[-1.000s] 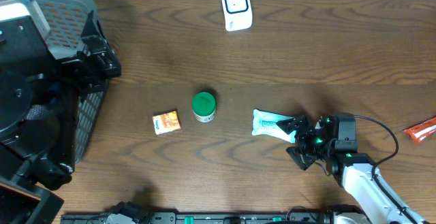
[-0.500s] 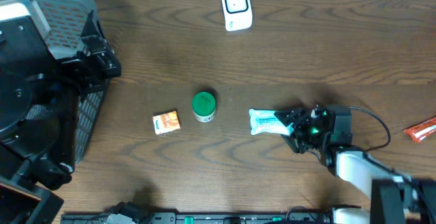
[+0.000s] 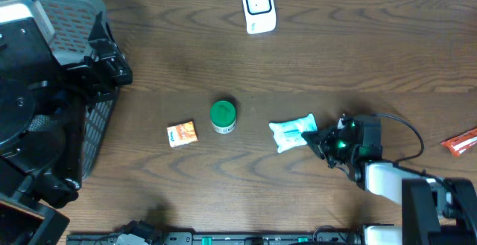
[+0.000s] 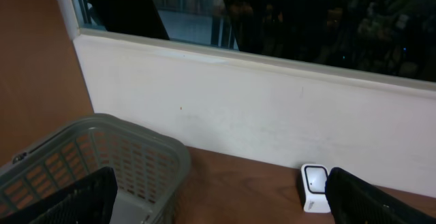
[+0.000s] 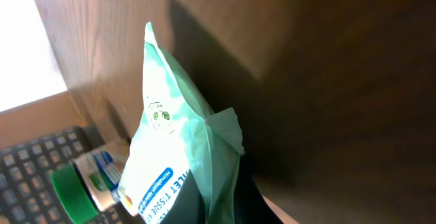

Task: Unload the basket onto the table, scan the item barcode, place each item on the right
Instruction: 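Lift the tissue pack and carry it up toward the white scanner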

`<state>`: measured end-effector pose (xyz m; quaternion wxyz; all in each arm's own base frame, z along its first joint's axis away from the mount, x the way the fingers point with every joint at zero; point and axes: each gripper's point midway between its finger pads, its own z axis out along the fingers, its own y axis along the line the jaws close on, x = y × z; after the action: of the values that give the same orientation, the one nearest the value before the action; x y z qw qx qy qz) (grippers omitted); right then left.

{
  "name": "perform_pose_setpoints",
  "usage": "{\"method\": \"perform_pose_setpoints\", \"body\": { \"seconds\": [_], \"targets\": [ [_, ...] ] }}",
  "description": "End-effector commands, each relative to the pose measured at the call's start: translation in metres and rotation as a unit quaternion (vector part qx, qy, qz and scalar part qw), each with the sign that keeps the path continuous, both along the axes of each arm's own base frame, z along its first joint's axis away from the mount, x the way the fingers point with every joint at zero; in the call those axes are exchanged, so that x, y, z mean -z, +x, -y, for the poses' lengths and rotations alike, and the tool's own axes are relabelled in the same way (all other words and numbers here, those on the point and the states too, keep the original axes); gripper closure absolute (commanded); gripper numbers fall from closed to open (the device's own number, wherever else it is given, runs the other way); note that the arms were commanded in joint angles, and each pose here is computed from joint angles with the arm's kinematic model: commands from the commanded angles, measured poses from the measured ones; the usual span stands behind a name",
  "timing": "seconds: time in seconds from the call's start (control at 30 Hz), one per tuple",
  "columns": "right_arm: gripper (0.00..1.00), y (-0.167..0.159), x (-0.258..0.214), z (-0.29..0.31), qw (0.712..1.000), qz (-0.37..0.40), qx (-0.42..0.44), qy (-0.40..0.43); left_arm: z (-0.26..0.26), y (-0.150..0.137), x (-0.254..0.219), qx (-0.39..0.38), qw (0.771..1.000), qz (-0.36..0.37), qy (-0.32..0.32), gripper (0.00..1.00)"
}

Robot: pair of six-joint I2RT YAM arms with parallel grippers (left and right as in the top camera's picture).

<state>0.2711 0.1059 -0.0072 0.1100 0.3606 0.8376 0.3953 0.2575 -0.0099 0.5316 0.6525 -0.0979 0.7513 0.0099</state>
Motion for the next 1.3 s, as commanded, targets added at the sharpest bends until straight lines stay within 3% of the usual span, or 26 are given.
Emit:
{"method": "perform_pose_setpoints", "body": {
  "seconds": [0.0,0.17,0.23,0.37,0.6,0.7,0.83,1.03,1.27],
  "targets": [
    [0.99,-0.034,0.021,0.008,0.999,-0.035,-0.005,-0.035,-0.004,-0.003,-0.004,-0.009,1.000,0.006,0.001,0.02],
    [0.99,-0.019,-0.044,-0.018,0.995,-0.001,0.003,0.097,-0.003,0.002,-0.001,-0.009,1.000,-0.001,0.004,0.02],
    [0.99,-0.035,-0.047,-0.019,0.976,-0.116,0.078,0.167,-0.001,0.007,0.003,-0.009,1.000,-0.009,0.005,0.02],
    [0.99,-0.042,-0.050,-0.021,0.966,-0.149,0.091,0.192,0.003,0.017,0.009,-0.009,1.000,-0.021,0.008,0.02],
    [0.99,-0.055,-0.063,-0.036,0.903,-0.280,0.139,0.294,0.012,0.039,0.024,-0.009,0.999,-0.048,0.018,0.02],
    [0.99,-0.065,-0.077,-0.046,0.850,-0.364,0.147,0.352,0.015,0.049,0.031,-0.009,0.998,-0.059,0.023,0.02],
    [0.99,-0.063,-0.080,-0.041,0.843,-0.366,0.154,0.362,0.018,0.057,0.037,-0.009,0.997,-0.070,0.027,0.02],
    [0.99,-0.081,-0.066,-0.032,0.797,-0.437,0.206,0.363,0.022,0.067,0.045,-0.009,0.996,-0.082,0.032,0.02],
    [0.99,-0.081,-0.073,-0.032,0.787,-0.443,0.196,0.383,0.029,0.082,0.058,-0.006,0.994,-0.102,0.037,0.02]
  ]
}}
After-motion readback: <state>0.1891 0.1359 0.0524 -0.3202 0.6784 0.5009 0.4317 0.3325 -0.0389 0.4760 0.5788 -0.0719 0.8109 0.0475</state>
